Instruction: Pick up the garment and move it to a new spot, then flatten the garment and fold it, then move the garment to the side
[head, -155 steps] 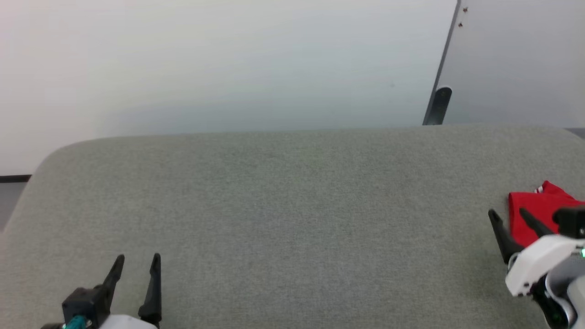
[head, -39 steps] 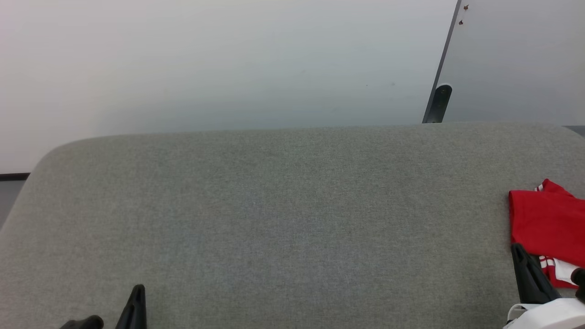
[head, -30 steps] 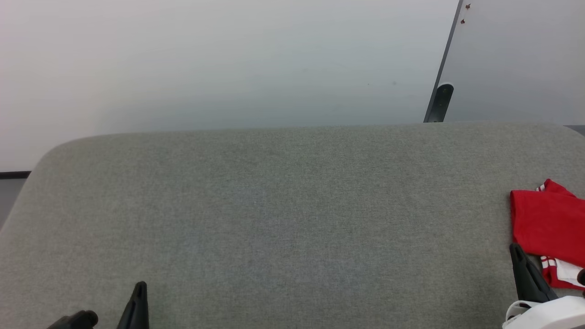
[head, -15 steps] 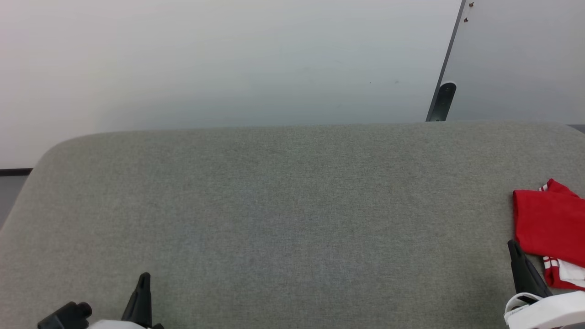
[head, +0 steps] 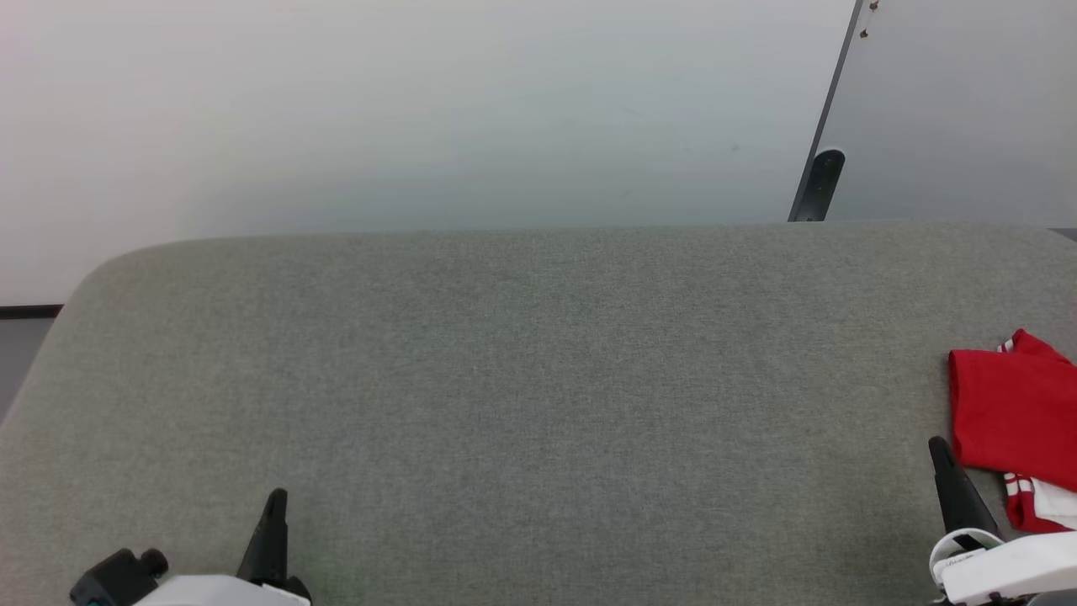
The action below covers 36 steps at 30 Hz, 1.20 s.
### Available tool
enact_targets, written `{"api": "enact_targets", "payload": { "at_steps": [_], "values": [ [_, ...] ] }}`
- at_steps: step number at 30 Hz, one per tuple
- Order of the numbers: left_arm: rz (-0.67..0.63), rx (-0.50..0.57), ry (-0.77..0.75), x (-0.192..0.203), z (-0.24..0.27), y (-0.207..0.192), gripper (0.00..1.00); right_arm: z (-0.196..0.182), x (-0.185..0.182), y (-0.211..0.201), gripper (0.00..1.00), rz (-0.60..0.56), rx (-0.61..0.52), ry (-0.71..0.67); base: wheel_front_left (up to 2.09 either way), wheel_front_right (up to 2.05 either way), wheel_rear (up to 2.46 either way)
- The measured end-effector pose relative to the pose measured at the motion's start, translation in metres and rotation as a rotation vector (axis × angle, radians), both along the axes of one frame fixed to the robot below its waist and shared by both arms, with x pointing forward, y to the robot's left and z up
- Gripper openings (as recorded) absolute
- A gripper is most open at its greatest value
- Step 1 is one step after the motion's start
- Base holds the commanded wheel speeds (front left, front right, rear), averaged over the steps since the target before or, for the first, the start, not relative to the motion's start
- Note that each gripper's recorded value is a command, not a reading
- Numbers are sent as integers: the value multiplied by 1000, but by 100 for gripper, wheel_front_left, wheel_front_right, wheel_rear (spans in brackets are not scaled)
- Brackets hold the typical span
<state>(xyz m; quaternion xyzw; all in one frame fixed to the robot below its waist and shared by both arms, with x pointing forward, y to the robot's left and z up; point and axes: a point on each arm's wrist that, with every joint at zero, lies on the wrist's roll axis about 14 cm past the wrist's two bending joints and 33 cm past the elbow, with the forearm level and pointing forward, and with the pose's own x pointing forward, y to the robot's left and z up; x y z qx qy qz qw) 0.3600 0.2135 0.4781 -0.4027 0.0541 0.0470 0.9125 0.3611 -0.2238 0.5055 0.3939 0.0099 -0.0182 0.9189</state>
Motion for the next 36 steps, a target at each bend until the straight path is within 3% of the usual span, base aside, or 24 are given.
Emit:
{"api": "enact_targets", "payload": {
  "at_steps": [36],
  "values": [
    [9, -388, -47, 16, 11, -9, 0, -1, 13, 11, 0, 1, 398, -15, 0, 0, 0]
  ]
}}
